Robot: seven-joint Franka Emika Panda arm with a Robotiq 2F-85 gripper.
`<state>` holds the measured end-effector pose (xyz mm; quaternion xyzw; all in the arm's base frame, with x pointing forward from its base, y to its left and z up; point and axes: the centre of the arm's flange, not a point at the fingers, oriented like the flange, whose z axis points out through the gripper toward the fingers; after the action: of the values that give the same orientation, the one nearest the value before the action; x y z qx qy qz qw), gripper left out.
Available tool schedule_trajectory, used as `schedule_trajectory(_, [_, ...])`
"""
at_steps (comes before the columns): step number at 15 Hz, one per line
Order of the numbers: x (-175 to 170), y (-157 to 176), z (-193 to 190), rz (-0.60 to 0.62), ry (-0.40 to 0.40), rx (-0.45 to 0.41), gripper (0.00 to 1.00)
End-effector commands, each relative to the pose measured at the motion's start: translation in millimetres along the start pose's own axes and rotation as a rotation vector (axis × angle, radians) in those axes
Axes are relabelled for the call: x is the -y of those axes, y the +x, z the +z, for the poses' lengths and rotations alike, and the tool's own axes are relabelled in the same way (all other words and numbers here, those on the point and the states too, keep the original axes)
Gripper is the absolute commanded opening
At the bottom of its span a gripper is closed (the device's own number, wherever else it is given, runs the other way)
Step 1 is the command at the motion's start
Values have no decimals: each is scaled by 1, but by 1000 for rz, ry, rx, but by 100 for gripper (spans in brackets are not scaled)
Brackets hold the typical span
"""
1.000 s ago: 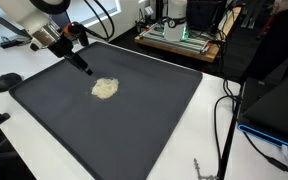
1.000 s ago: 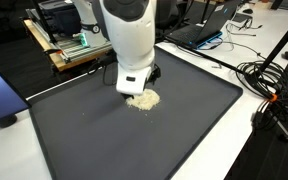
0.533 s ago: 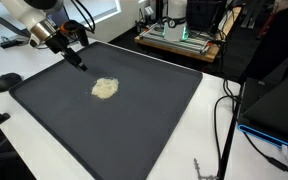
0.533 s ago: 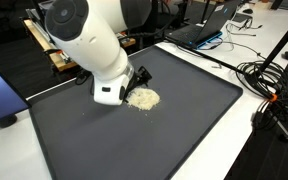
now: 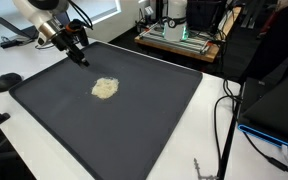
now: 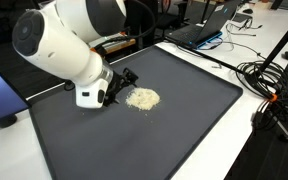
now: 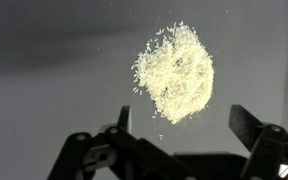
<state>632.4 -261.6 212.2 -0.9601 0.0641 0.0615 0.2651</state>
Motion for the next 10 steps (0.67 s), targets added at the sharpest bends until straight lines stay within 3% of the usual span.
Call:
schedule_trajectory(1, [2, -48, 9, 50, 35, -50, 100])
schedule_trajectory(5, [4, -79, 21, 109, 39, -109, 100])
schedule_trajectory(10, [8, -121, 17, 245, 26, -296, 100])
